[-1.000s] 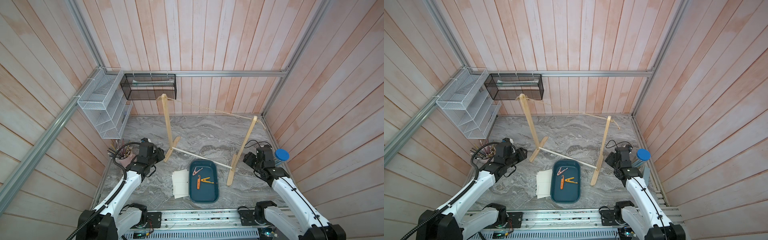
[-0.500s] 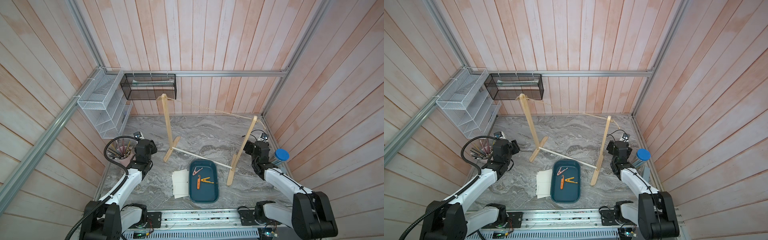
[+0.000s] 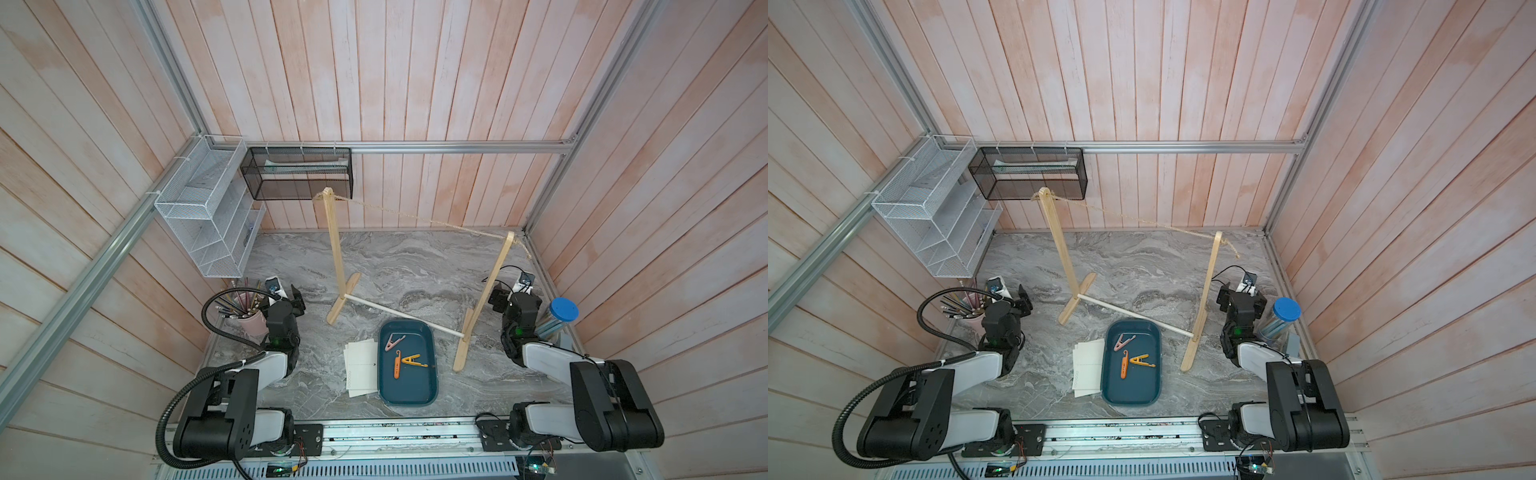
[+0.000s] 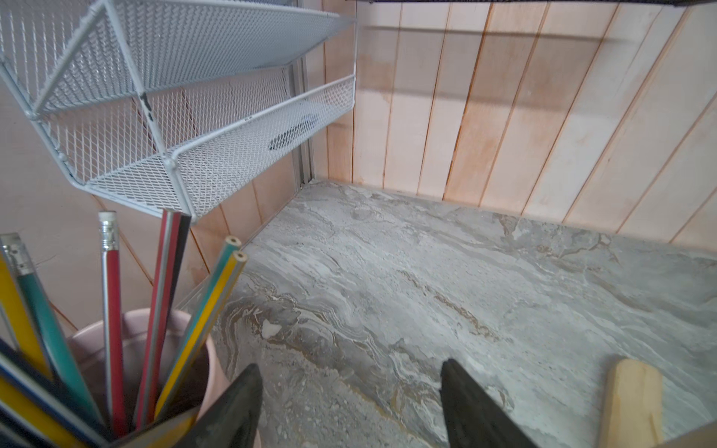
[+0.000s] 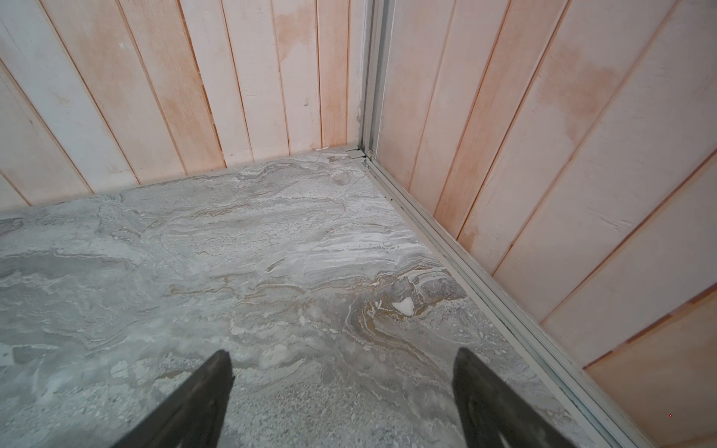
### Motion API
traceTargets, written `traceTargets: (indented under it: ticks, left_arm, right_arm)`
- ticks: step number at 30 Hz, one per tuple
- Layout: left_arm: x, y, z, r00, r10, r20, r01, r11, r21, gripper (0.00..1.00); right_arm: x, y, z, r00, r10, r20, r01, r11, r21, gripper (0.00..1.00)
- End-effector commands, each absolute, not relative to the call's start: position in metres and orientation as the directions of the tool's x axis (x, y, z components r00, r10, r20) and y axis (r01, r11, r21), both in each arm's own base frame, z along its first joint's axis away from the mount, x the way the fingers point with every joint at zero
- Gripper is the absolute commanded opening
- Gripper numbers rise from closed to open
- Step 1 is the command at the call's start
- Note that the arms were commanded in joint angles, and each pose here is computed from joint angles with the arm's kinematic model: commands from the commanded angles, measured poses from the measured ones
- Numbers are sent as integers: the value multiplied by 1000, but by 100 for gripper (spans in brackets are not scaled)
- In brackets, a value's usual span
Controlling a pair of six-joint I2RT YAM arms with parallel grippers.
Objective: Remove the postcards from the strings
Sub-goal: Reset both arms
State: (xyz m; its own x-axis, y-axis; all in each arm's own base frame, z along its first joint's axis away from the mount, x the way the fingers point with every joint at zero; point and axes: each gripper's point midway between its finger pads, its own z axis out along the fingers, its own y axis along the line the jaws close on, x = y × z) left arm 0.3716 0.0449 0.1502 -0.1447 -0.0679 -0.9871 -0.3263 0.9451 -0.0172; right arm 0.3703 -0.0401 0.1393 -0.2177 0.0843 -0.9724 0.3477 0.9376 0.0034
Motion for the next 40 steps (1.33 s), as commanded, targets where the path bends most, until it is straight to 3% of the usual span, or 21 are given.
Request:
traceTargets:
  ticks: [1,7,13,14,15,40]
  left_arm:
    - [373,38,158,-64,-57,-996,-255,966,-39,75]
    - [367,30,149,-20,-50,-999,-184,982,-46,78]
    - [381,20,137,-76,-26,-997,-122,992,-17,81]
    - [382,18,135,-84,-20,-996,-113,994,-10,84]
    - [383,16,134,-87,-17,-996,-105,994,-8,100]
    - [385,15,133,-97,-13,-995,-91,996,-4,100]
  right_arm:
    - [373,-38,155,-119,48,-992,320,947,7,91]
    - [358,-38,150,-25,2,-1000,304,953,-6,96]
    - [357,-35,141,-6,0,-1000,272,962,-2,98]
    - [358,-33,138,-26,3,-1000,256,967,-3,98]
    - [361,-31,137,-33,2,-999,239,971,-6,98]
    - [366,-41,135,-44,50,-998,249,968,37,98]
